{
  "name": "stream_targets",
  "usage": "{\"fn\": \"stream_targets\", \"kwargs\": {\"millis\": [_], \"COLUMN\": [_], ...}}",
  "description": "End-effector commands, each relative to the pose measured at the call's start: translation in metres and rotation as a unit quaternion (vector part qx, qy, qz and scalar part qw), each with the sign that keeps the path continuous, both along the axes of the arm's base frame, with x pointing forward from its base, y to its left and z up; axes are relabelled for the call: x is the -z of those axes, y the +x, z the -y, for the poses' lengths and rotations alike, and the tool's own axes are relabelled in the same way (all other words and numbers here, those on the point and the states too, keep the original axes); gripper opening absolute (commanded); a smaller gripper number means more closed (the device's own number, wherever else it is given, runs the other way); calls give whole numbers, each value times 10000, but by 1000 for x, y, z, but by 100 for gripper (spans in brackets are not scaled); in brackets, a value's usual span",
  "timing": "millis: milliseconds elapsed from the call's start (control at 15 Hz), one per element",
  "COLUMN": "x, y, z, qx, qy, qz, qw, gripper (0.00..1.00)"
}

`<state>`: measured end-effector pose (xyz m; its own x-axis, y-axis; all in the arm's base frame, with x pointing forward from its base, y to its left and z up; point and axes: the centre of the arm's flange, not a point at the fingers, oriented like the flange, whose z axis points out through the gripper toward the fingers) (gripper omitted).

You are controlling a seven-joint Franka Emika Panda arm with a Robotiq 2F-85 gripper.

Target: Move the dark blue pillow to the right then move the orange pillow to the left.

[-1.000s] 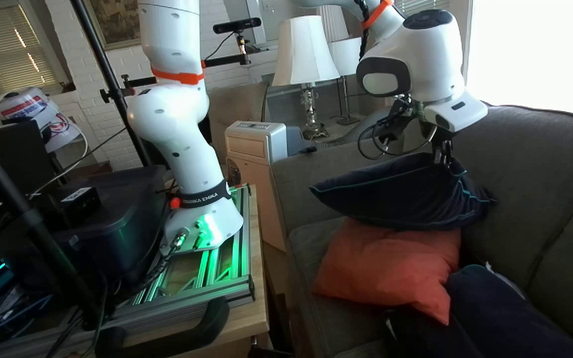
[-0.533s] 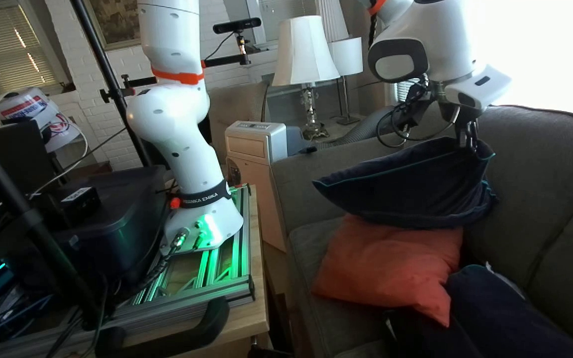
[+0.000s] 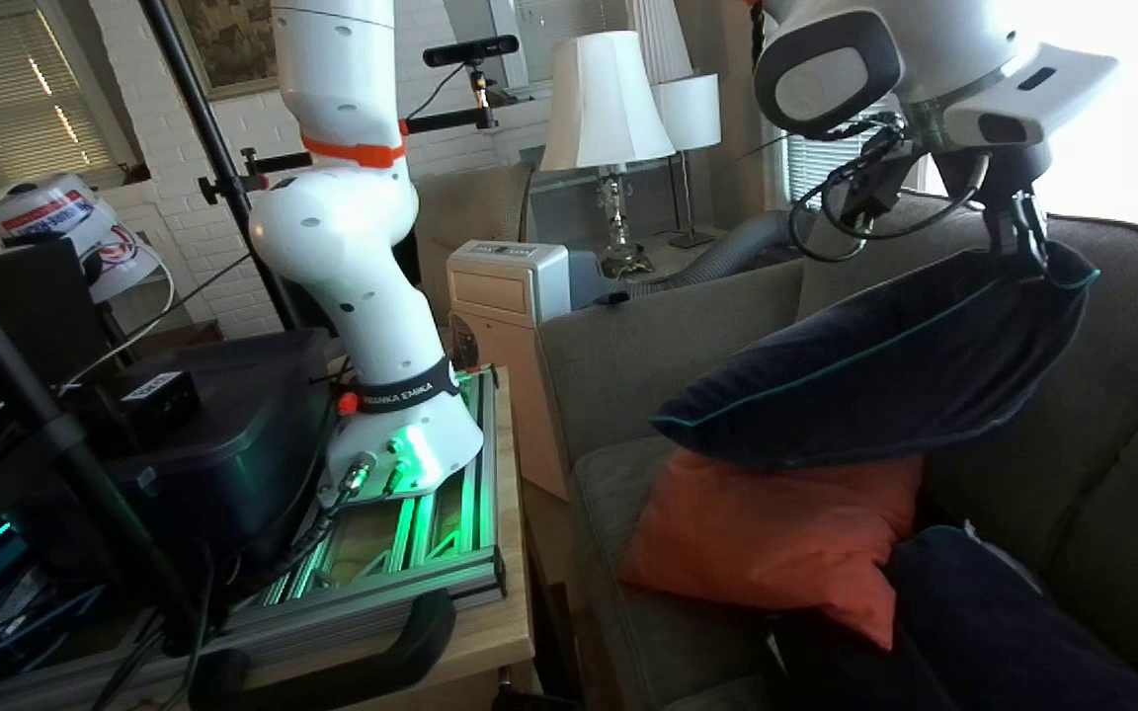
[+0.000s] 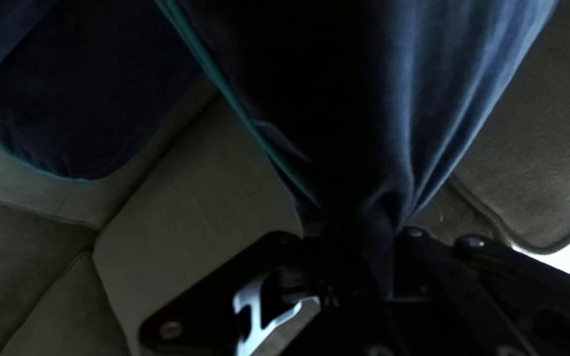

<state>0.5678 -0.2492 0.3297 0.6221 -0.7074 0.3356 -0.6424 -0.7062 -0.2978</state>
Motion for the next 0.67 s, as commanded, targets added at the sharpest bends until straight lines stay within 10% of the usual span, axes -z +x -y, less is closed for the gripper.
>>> {"fn": "stream_targets", "kwargs": {"millis": [0,600], "x": [-45,-72], "y": [2,-21], "z": [35,105], "qx": [353,930], "qy": [-584,-1982], "qz": [48,-697], "qw": [9977,9733], "gripper": [4,4]}}
